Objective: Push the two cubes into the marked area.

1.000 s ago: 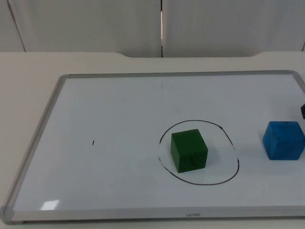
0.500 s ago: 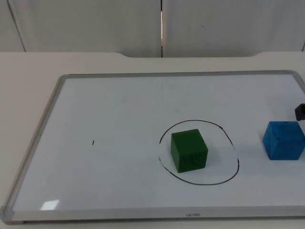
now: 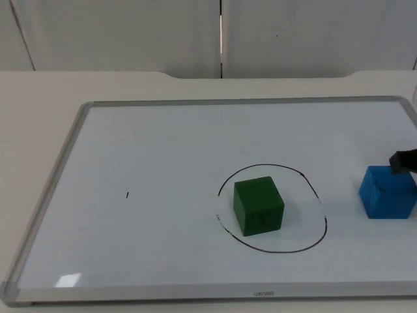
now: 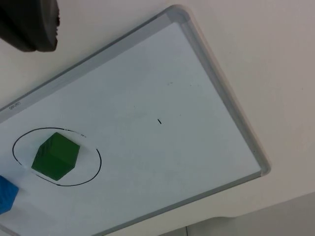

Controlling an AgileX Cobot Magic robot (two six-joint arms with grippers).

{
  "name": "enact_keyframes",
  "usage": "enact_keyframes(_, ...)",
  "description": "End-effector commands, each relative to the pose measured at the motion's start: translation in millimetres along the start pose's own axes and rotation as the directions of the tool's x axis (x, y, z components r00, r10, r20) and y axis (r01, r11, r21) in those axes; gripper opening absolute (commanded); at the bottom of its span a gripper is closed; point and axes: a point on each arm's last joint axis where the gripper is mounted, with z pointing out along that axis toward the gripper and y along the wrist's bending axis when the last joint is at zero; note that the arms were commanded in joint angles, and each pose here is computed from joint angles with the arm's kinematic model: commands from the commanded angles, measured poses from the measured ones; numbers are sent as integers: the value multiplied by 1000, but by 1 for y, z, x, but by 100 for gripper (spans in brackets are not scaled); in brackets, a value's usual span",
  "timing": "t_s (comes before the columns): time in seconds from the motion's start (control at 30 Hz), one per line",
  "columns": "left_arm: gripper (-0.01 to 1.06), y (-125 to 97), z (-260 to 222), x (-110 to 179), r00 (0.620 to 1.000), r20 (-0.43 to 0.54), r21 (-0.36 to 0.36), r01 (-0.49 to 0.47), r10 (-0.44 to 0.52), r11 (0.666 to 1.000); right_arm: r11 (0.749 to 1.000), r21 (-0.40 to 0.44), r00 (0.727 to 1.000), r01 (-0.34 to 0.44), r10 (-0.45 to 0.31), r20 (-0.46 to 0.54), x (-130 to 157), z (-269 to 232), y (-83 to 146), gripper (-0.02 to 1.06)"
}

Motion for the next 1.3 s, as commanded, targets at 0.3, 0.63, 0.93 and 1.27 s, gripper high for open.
enact_keyframes(0.3, 0, 0, 1, 0, 1000, 12, 5, 5, -5, 1000, 999, -24, 999, -30, 30, 18, -2, 0, 9, 0)
enact_keyframes(0.63, 0, 0, 1, 0, 1000, 12, 5, 5, -5, 1000, 998, -54, 998, 15, -12, 60, -2, -1, 28, 0)
enact_keyframes(0.93, 0, 0, 1, 0, 1000, 12, 5, 5, -5, 1000, 998, -56, 998, 22, -20, 52, 1, 3, 32, 0)
enact_keyframes(1.27, 0, 0, 1, 0, 1000, 12, 5, 5, -5, 1000, 998, -57, 997, 17, -13, 82, -1, 9, 32, 0)
